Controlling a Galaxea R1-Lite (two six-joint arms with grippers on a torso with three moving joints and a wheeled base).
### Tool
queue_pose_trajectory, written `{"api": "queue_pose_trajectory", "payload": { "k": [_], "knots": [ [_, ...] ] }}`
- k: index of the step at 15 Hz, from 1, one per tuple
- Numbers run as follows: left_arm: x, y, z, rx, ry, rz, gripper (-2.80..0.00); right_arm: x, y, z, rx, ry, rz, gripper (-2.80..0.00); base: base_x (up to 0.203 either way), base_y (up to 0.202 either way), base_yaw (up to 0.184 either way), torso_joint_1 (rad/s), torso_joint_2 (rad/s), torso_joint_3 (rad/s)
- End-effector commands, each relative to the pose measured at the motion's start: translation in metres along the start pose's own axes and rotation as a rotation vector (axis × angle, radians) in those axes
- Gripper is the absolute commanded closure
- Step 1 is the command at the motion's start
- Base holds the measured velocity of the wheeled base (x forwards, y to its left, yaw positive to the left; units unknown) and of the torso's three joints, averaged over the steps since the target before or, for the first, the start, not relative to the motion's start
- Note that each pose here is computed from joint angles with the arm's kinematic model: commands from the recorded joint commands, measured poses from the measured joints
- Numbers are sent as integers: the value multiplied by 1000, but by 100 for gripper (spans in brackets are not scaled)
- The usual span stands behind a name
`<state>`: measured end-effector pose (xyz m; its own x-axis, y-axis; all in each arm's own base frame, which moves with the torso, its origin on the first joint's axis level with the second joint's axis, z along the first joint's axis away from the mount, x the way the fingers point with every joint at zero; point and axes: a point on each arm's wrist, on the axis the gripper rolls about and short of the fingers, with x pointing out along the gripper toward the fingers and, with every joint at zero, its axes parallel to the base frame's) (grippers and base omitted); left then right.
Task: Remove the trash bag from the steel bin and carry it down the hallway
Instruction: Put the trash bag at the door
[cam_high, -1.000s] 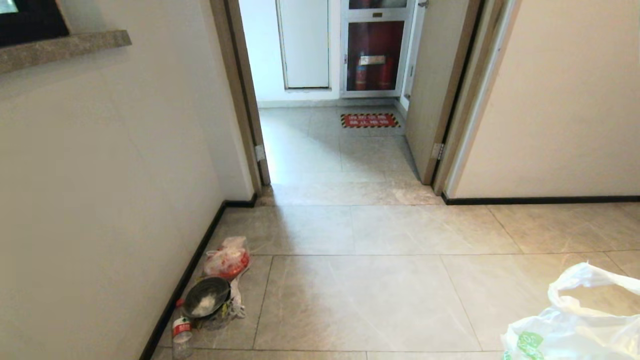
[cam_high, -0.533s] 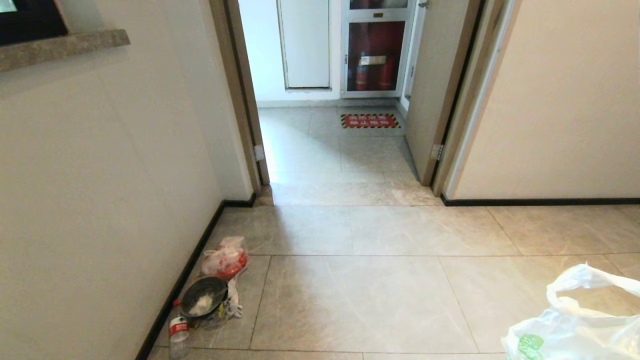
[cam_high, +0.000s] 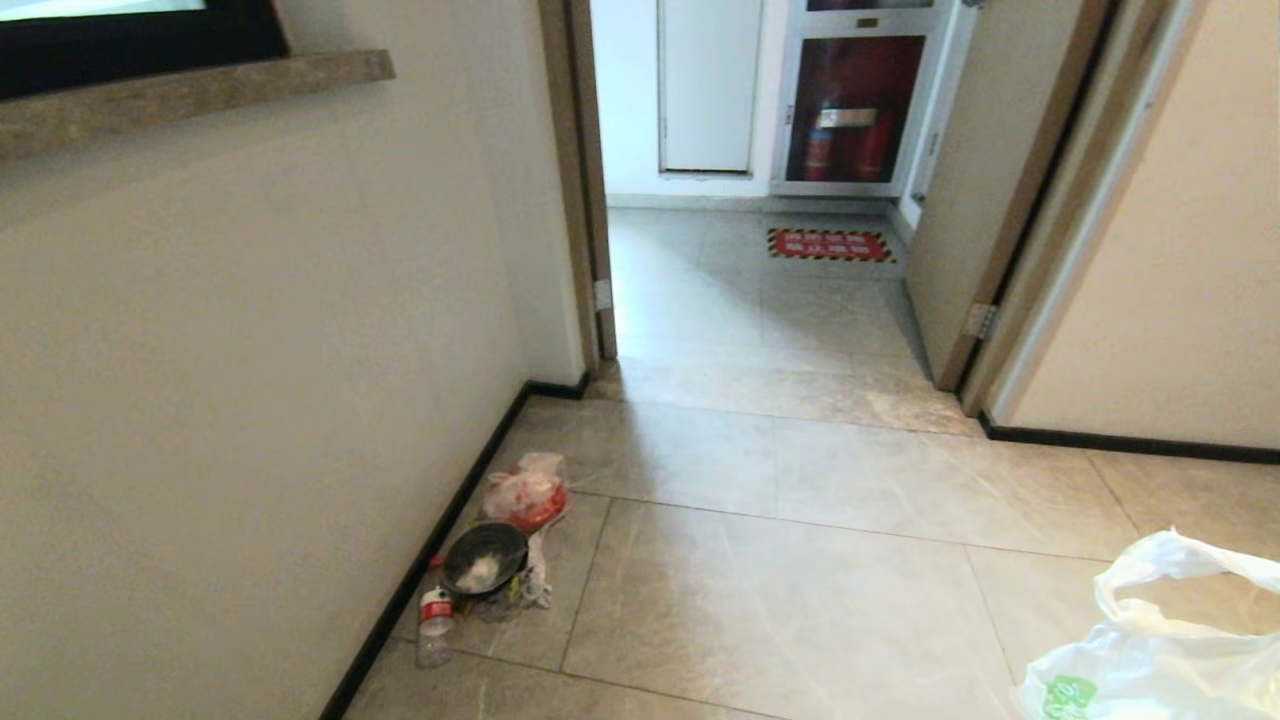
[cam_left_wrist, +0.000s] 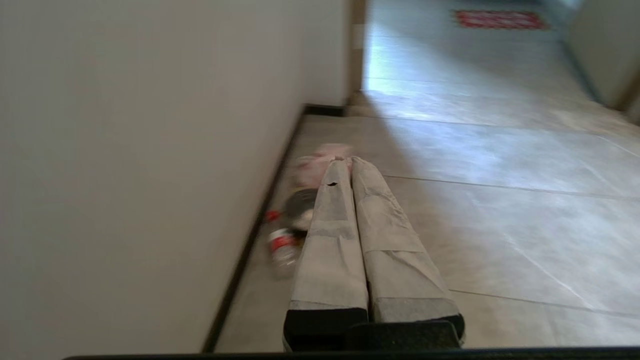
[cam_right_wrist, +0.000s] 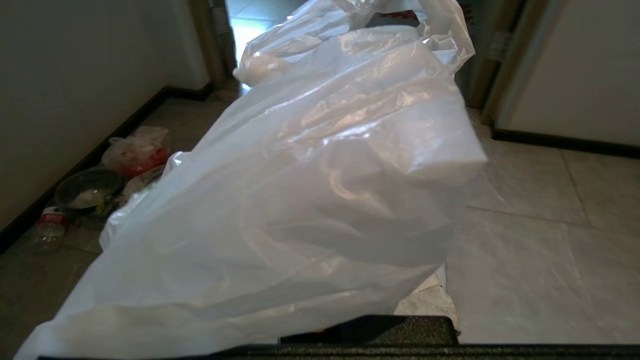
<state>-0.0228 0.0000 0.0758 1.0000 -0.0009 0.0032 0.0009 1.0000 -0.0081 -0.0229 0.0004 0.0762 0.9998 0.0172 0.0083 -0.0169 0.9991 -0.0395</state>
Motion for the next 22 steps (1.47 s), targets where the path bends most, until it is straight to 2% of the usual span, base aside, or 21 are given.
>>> {"api": "queue_pose_trajectory", "payload": {
  "k": [1, 22],
  "knots": [
    [0, 0, 0, -1, 0, 1, 0, 0, 0, 0, -1, 1, 1, 0, 0, -4, 168, 7, 2, 3],
    [0, 0, 0, -1, 0, 1, 0, 0, 0, 0, -1, 1, 1, 0, 2, -9, 172, 2, 3, 4]
  ]
}}
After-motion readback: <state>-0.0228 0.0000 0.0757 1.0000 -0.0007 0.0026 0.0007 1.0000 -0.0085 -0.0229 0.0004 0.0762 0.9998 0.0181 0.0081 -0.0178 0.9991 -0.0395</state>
